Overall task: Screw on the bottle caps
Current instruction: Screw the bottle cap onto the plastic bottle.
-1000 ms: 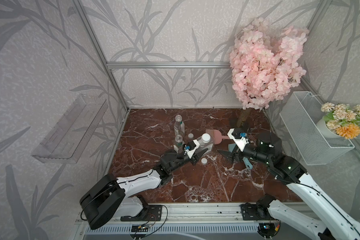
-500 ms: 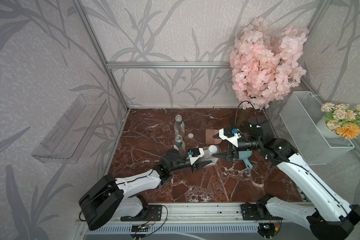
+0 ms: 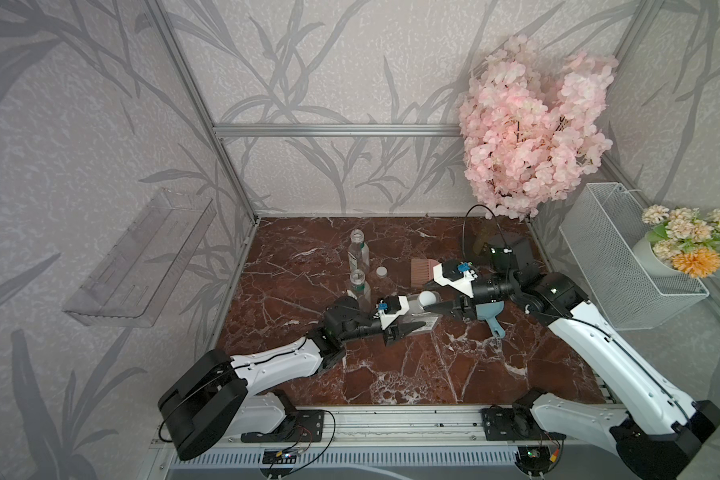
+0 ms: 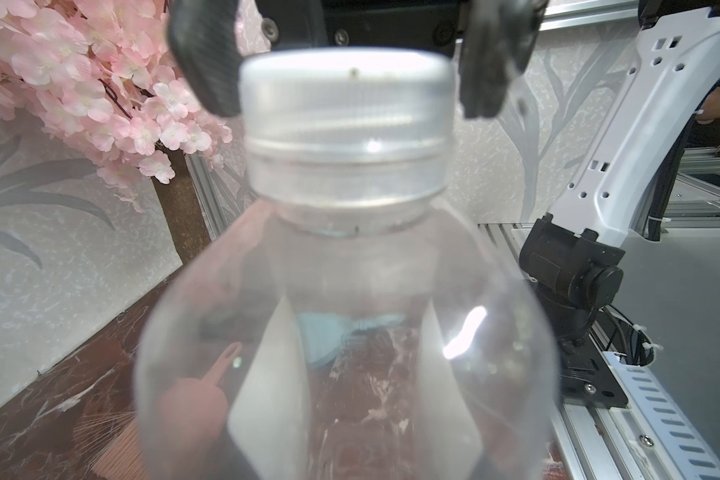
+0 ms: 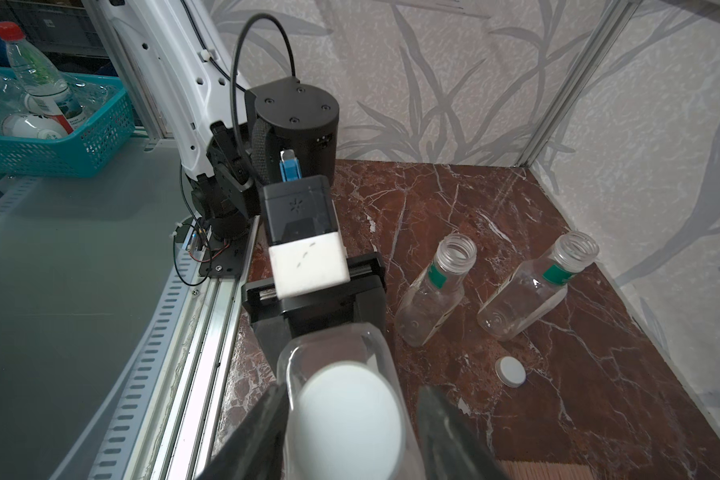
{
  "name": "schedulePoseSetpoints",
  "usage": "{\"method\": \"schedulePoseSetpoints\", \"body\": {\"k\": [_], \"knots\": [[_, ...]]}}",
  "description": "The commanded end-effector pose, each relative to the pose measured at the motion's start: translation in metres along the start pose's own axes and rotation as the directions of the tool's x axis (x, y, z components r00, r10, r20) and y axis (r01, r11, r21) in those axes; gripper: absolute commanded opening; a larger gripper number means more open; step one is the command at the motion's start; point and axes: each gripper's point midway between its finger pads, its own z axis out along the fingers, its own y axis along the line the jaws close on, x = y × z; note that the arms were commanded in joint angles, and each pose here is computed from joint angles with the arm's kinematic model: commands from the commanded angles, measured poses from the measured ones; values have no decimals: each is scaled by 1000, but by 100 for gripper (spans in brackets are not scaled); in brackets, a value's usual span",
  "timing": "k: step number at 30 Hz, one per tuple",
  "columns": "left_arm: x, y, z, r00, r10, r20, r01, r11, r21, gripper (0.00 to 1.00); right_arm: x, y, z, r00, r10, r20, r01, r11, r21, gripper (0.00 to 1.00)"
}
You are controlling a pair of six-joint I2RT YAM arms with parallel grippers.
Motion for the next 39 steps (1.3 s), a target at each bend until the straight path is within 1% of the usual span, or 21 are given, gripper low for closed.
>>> {"method": "schedulePoseSetpoints", "body": {"k": [1,9,14,17,21,24,26,28,31,35,37,39], "knots": [[-19,2,5,998,40,47,-41,999,10,14,-3,4,1,1000,-9,17,9,1000,-21,50],[-26,6,3,996,55,67,-54,998,-18,13,6,4,3,1000,4,-4,-4,1000,-19,40],[-38,15,0,992,77,97,-70,995,-73,13,14,2,5,1000,28,-9,-28,1000,9,36],[-49,25,-3,986,104,127,-86,987,-139,12,22,-5,6,997,74,-21,-73,995,65,33],[-67,40,-10,974,150,170,-106,965,-241,12,38,-19,10,986,167,-26,-160,972,169,26],[-80,51,-15,963,179,201,-110,944,-312,12,48,-29,14,972,236,1,-227,935,271,20],[-86,58,-19,958,191,214,-105,928,-359,12,54,-37,14,961,275,26,-267,900,345,15],[-88,64,-22,955,196,220,-97,914,-394,12,60,-40,17,949,312,46,-304,867,394,14],[-91,70,-24,952,202,228,-88,899,-429,11,69,-43,22,937,346,51,-330,823,462,11],[-89,75,-26,955,197,224,-73,883,-464,11,85,-48,30,915,403,25,-351,763,543,5],[-88,77,-28,955,193,227,-62,875,-481,11,93,-53,31,898,438,25,-367,718,591,4],[-88,80,-31,955,189,230,-50,865,-500,11,97,-55,32,890,455,33,-377,691,617,4]]}}
